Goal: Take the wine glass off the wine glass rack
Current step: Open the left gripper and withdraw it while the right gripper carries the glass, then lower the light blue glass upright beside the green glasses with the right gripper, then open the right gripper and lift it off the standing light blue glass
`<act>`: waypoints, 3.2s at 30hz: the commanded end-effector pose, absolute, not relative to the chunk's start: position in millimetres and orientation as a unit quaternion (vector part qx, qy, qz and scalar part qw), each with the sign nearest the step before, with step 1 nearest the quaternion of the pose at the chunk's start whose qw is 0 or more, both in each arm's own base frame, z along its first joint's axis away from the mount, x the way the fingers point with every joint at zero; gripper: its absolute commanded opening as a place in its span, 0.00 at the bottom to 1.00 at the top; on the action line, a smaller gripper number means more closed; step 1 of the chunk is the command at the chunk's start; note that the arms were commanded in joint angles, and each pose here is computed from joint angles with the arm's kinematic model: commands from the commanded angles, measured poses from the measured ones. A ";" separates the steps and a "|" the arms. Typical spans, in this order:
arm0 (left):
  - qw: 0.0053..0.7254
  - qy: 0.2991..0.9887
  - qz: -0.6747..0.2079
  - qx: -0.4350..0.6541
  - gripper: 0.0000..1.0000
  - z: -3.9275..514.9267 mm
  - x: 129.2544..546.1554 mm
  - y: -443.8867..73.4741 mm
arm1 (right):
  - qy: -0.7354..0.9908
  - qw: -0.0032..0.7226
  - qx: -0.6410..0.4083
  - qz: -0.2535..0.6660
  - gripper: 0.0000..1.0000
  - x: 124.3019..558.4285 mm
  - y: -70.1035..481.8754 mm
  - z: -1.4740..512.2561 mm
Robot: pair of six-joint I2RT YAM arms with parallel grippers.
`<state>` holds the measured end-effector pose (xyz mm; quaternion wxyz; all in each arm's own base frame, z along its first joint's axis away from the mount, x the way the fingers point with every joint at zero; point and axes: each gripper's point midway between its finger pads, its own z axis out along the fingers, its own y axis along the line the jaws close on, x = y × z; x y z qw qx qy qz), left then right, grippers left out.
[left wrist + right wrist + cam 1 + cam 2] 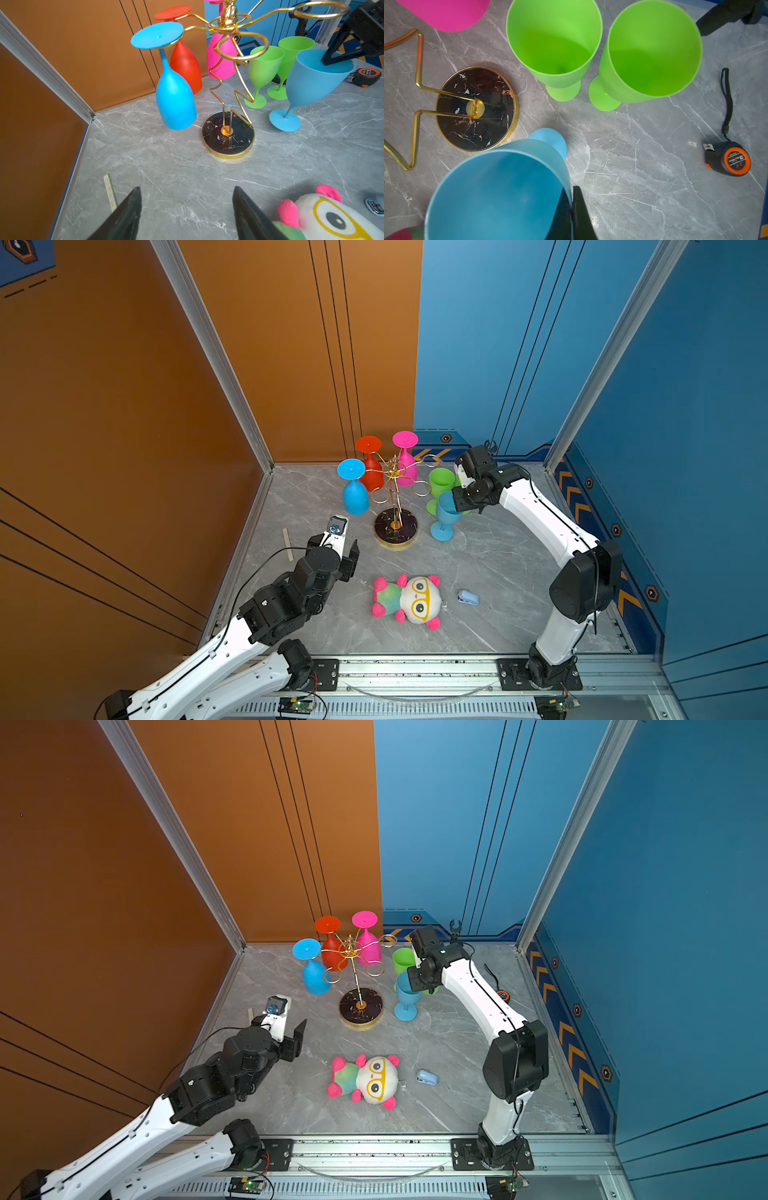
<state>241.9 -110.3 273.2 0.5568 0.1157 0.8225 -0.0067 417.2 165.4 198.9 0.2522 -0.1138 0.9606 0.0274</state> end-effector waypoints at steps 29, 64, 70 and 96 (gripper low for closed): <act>0.490 0.866 -0.093 -0.018 0.70 250.5 245.7 -65.2 | 0.961 0.246 -0.121 0.018 0.01 450.2 179.4 177.3; 0.474 0.845 -0.229 -0.095 0.69 289.0 294.3 -66.7 | 0.937 0.319 -0.114 0.086 0.88 394.2 168.4 251.4; 0.476 0.818 -0.300 -0.123 0.65 310.4 321.8 -68.4 | 0.908 0.356 -0.138 0.174 0.92 359.1 176.3 267.8; 0.477 0.773 -0.403 -0.111 0.54 353.4 372.4 -89.2 | 0.893 0.359 -0.112 0.246 0.90 308.8 165.5 240.0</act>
